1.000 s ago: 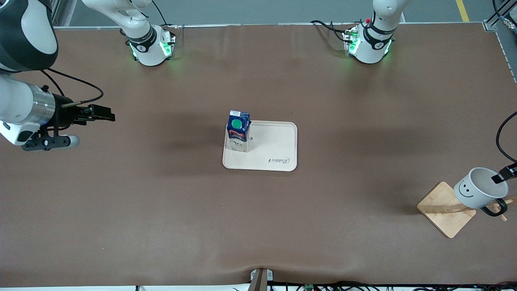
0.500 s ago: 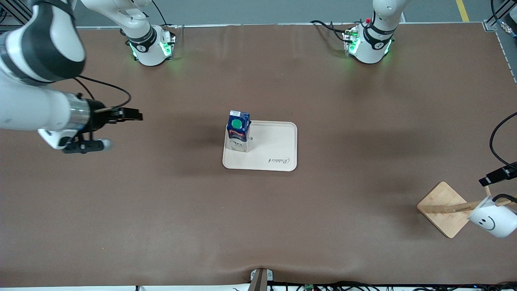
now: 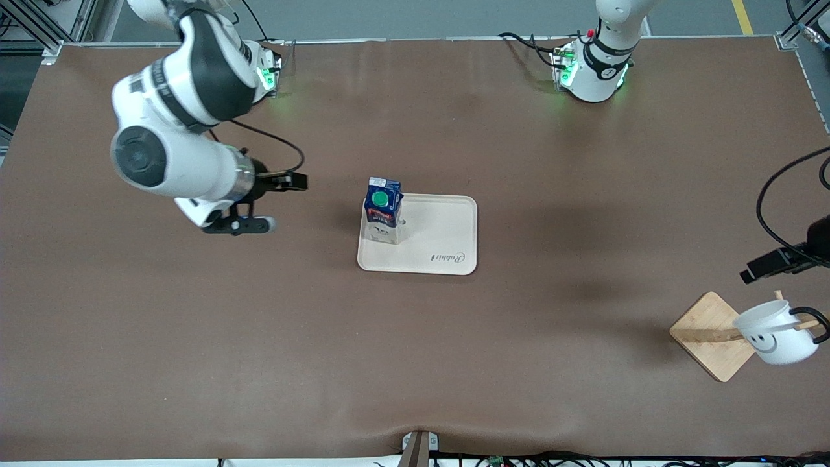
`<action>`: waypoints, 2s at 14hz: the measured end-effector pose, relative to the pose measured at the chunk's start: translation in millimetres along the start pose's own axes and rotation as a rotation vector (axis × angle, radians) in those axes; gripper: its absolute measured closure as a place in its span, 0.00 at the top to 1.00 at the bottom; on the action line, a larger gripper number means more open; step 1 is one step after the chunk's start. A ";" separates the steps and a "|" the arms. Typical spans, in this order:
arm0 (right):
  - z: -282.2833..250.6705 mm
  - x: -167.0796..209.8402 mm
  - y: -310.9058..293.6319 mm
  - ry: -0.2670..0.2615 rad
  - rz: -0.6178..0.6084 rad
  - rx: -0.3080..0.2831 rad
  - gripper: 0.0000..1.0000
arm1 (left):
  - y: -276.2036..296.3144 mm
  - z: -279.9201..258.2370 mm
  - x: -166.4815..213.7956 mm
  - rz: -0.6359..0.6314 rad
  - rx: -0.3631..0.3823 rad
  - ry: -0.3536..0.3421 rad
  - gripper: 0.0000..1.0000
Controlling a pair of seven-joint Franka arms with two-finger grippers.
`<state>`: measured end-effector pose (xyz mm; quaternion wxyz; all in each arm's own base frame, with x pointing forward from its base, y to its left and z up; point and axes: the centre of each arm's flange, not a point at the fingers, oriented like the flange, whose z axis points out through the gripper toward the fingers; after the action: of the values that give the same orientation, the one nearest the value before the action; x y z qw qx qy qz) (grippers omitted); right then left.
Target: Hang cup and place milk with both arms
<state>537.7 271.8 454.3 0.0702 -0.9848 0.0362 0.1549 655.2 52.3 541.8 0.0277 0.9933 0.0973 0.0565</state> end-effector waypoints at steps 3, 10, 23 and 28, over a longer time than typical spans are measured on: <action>22.9 -26.0 -64.4 0.062 0.039 0.008 1.00 | 23.9 -29.8 -21.1 0.035 0.038 -0.025 1.00; 66.0 -33.2 -111.2 0.095 0.076 0.006 1.00 | 53.5 -61.7 -45.2 0.082 0.063 -0.075 1.00; 92.6 -24.4 -124.8 0.150 0.237 -0.019 1.00 | 79.2 -127.1 -87.5 0.157 0.106 -0.058 1.00; 109.2 -27.4 -138.4 0.166 0.234 -0.026 1.00 | 63.7 -123.9 -91.0 0.154 0.092 -0.094 1.00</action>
<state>491.9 426.2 377.5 0.0356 -0.9841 0.1545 0.0804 564.0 -22.6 659.2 -0.0179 0.9996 0.0217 0.0070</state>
